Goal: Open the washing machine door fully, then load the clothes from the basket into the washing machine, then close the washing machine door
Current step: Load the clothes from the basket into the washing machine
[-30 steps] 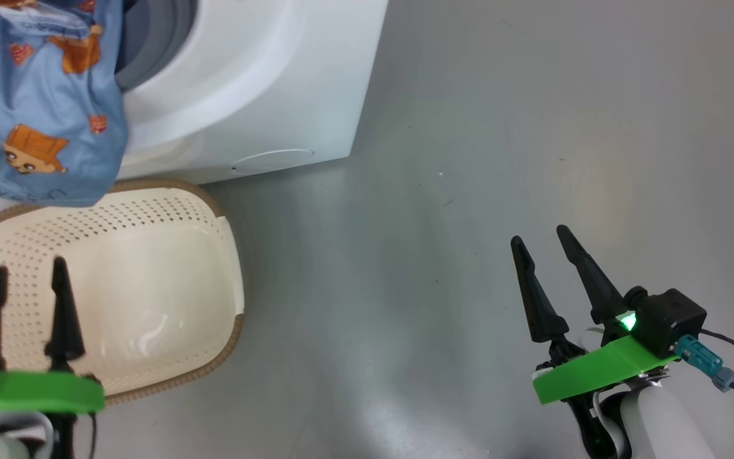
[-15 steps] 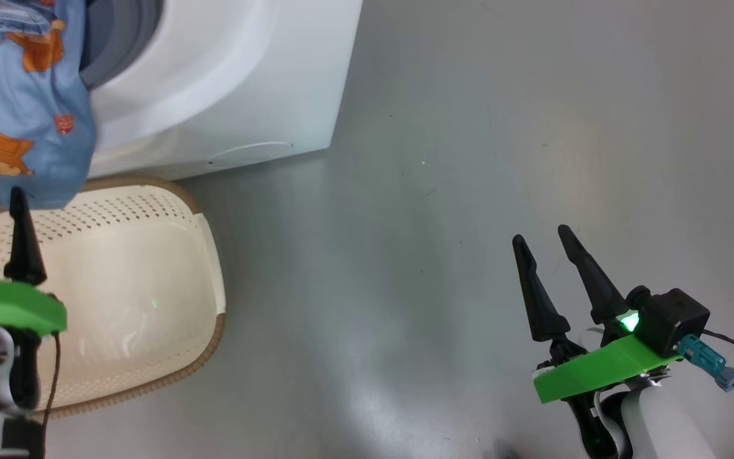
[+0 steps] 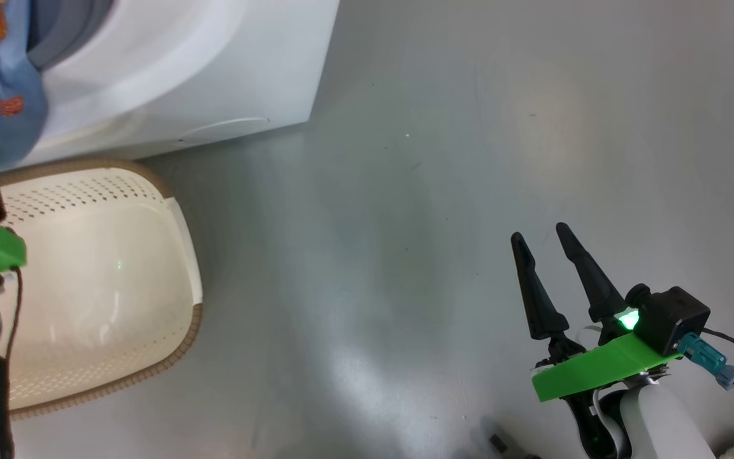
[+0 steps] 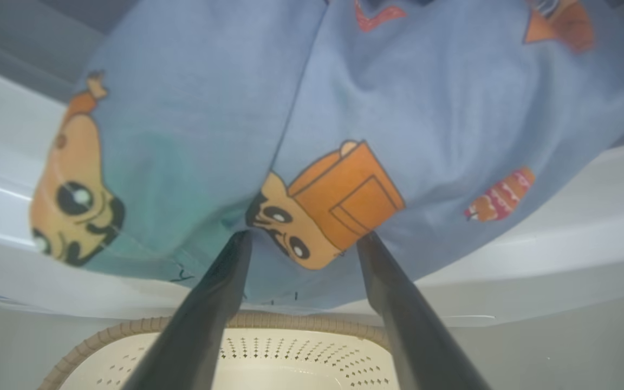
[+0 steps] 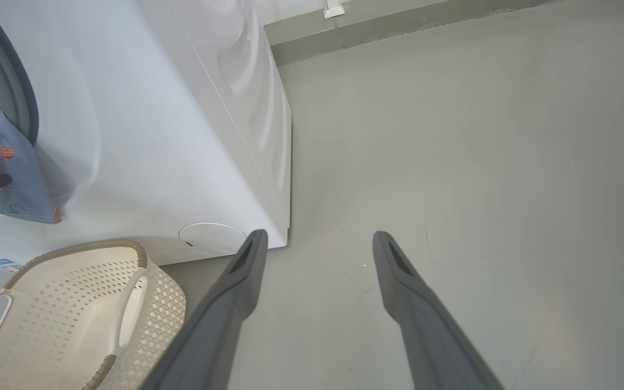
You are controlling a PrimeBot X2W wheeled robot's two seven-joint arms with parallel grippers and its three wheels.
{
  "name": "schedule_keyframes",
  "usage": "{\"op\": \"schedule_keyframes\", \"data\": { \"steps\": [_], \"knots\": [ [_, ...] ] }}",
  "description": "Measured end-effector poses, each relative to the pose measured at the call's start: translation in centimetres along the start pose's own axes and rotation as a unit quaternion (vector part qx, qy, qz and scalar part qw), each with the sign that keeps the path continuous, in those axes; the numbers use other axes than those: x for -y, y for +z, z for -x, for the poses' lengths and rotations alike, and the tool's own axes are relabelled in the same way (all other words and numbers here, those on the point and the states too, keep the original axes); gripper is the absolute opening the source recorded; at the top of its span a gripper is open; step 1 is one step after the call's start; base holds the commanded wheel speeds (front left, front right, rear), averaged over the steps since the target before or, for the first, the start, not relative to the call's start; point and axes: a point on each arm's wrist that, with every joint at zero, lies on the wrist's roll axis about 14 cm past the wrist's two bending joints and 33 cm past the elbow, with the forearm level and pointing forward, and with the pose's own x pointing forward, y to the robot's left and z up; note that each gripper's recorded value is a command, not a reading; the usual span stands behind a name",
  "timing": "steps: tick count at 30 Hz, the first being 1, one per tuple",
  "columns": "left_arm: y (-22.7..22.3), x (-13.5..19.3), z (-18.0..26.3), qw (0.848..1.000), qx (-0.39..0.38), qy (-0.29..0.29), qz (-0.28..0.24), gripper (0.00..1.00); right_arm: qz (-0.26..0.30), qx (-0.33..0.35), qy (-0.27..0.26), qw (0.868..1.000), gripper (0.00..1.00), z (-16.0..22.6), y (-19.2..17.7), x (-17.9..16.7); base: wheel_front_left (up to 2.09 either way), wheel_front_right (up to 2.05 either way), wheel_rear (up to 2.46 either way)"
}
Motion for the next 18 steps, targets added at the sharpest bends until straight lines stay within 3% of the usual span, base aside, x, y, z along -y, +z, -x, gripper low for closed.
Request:
{"op": "schedule_keyframes", "data": {
  "steps": [4, 6, 7, 8, 9, 18],
  "knots": [
    [0.5, 0.0, -1.2, 1.0, 0.014, 0.004, 0.023, 0.96, 0.001, -0.007, -0.005, 1.0, 1.0, 0.0, -0.5, 0.3, 0.0, 0.0, 0.0],
    [0.9, 0.1, -1.7, 0.999, 0.023, 0.003, 0.032, 0.43, 0.002, -0.009, -0.006, 1.0, 1.0, 0.0, -0.6, 0.4, 0.0, 0.0, 0.0],
    [0.8, 0.1, -1.8, 0.999, 0.025, 0.003, 0.029, 0.1, 0.002, -0.009, -0.007, 1.0, 1.0, 0.0, -0.6, 0.5, 0.0, 0.0, 0.0],
    [0.7, 0.0, -1.8, 0.999, 0.026, 0.004, 0.027, 0.1, 0.002, -0.009, -0.007, 1.0, 1.0, 0.0, -0.6, 0.5, 0.0, 0.0, 0.0],
    [0.7, 0.0, -1.8, 0.999, 0.026, 0.002, 0.026, 0.0, 0.002, -0.009, -0.007, 1.0, 1.0, 0.0, -0.6, 0.5, 0.0, 0.0, 0.0],
    [1.9, 1.9, -0.8, 0.998, 0.048, -0.03, -0.006, 0.0, -0.009, 0.004, 0.001, 1.0, 1.0, -0.2, 0.3, -0.1, 0.0, 0.0, 0.0]
  ]
}}
